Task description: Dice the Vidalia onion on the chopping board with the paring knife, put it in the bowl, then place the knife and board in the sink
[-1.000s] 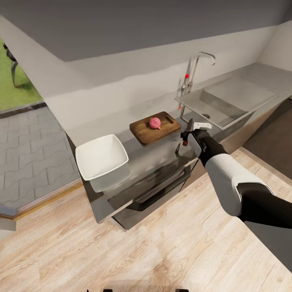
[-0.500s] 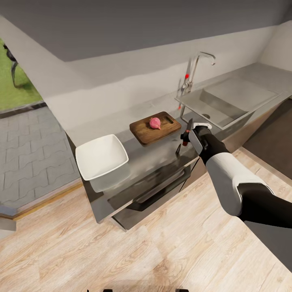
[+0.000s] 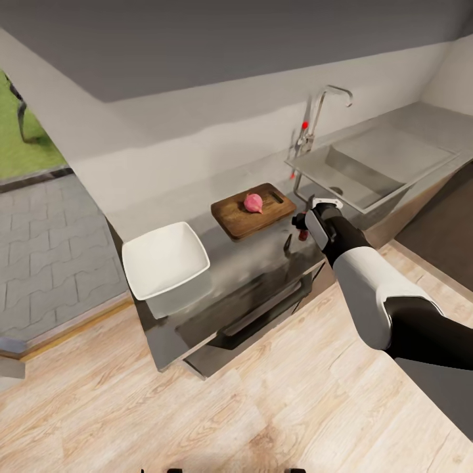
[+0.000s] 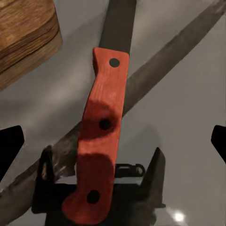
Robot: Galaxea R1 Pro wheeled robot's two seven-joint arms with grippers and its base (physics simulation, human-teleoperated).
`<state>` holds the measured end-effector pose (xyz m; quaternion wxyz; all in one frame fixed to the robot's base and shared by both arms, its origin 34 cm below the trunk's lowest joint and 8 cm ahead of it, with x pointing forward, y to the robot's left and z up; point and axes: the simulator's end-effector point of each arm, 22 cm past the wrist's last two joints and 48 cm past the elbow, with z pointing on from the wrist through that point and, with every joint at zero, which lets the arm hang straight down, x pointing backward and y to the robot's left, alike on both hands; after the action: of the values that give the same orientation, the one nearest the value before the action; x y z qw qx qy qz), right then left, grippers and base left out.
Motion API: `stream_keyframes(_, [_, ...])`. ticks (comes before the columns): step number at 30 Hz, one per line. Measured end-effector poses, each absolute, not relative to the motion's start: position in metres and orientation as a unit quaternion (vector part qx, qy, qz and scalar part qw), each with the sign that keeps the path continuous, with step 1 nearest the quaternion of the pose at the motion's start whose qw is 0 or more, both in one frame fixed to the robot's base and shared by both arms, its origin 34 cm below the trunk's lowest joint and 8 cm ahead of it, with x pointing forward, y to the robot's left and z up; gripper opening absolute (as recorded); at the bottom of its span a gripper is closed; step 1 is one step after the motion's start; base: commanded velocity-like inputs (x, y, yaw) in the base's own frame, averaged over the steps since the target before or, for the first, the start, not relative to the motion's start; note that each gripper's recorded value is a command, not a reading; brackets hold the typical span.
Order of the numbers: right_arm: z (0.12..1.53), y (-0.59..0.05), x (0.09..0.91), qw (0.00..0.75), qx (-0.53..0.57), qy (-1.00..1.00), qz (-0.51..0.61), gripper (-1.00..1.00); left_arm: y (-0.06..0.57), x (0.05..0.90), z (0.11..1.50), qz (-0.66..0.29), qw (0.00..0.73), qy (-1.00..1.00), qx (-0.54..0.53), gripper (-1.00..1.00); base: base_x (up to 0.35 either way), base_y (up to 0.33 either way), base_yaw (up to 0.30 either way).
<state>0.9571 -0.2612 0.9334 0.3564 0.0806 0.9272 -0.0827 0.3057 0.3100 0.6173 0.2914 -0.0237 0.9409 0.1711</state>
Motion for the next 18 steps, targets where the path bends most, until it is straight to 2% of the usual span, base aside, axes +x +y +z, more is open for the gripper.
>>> stream_keyframes(18, [0.9317,-0.2650,0.9566,0.355,0.083,0.927,-0.084,1.00,0.3098,0.3058,0.6172,0.171,0.291,0.941,-0.024,1.00,0.019,0.005,0.000])
